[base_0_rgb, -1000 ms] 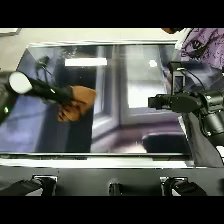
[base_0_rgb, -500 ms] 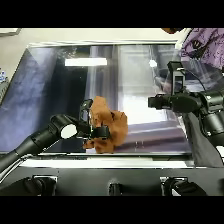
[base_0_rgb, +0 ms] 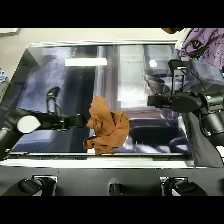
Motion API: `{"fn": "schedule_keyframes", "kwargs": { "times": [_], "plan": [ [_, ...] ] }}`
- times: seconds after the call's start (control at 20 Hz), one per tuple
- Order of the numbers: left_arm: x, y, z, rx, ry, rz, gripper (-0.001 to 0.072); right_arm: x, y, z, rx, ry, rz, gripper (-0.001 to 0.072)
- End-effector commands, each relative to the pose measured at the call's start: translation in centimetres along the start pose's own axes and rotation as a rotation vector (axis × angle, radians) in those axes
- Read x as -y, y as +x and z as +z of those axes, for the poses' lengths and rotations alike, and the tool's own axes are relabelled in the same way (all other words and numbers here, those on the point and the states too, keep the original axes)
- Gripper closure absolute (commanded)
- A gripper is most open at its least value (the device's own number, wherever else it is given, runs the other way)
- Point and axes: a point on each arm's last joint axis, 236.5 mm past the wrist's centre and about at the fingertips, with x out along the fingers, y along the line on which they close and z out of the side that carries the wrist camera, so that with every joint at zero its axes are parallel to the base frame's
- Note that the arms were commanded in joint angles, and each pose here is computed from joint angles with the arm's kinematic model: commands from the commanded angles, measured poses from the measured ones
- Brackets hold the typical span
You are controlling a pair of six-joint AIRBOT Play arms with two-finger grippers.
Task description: Fold the clothes and pants, and hang the long-sleeved shirts on hangers.
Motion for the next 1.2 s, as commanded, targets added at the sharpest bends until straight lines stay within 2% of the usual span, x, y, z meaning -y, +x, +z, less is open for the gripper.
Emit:
{"fn": "schedule_keyframes", "kwargs": {
  "times": [0.0, 0.15, 0.25, 0.3, 0.35, 0.4, 0.45, 0.55, 0.6, 0.65, 0.85, 1.15],
  "plan": [
    [-3.1, -2.0, 1.2, 0.027, -0.017, 0.042, 0.0047, -0.2, -0.1, -0.6, -0.025, 0.009, 0.007, 0.0662],
    [-3.6, -2.1, 1.5, 0.034, -0.032, 0.048, 0.0046, -0.3, 0.0, -1.1, -0.045, 0.010, 0.010, 0.0652],
    [-3.5, -2.0, 1.4, 0.031, -0.041, 0.046, 0.0047, -0.2, 0.4, -1.6, -0.053, 0.004, 0.011, 0.0595],
    [-3.5, -2.0, 1.4, 0.029, -0.059, 0.044, 0.0045, -0.1, 1.3, -2.8, -0.092, -0.007, 0.011, 0.0595],
    [-3.6, -2.0, 1.5, 0.030, -0.084, 0.048, 0.0043, 0.3, 2.4, -4.8, -0.161, -0.014, 0.003, 0.0545],
    [-3.9, -1.8, 1.5, 0.024, -0.107, 0.053, -0.0001, 0.5, 3.7, -7.3, -0.248, 0.004, 0.005, 0.0422],
    [-4.2, -1.5, 1.5, 0.018, -0.125, 0.060, -0.0013, -0.6, 5.1, -10.0, -0.339, 0.073, 0.065, 0.0367],
    [-5.3, -0.7, 1.4, -0.001, -0.148, 0.080, -0.0013, -5.8, 6.5, -13.3, -0.467, 0.243, 0.349, 0.0331],
    [-5.8, -0.3, 1.2, -0.011, -0.155, 0.089, -0.0013, -7.4, 7.0, -14.1, -0.504, 0.309, 0.444, 0.0281],
    [-6.2, 0.0, 1.1, -0.021, -0.165, 0.098, -0.0013, -7.7, 8.0, -15.4, -0.542, 0.329, 0.463, 0.0245],
    [-6.6, 0.8, 1.3, -0.026, -0.174, 0.106, -0.0013, -7.0, 11.2, -18.6, -0.609, 0.319, 0.446, 0.0237],
    [-6.7, 1.4, 1.8, -0.016, -0.178, 0.104, -0.0013, -6.6, 14.2, -17.6, -0.537, 0.391, 0.433, 0.0239]
  ]
}}
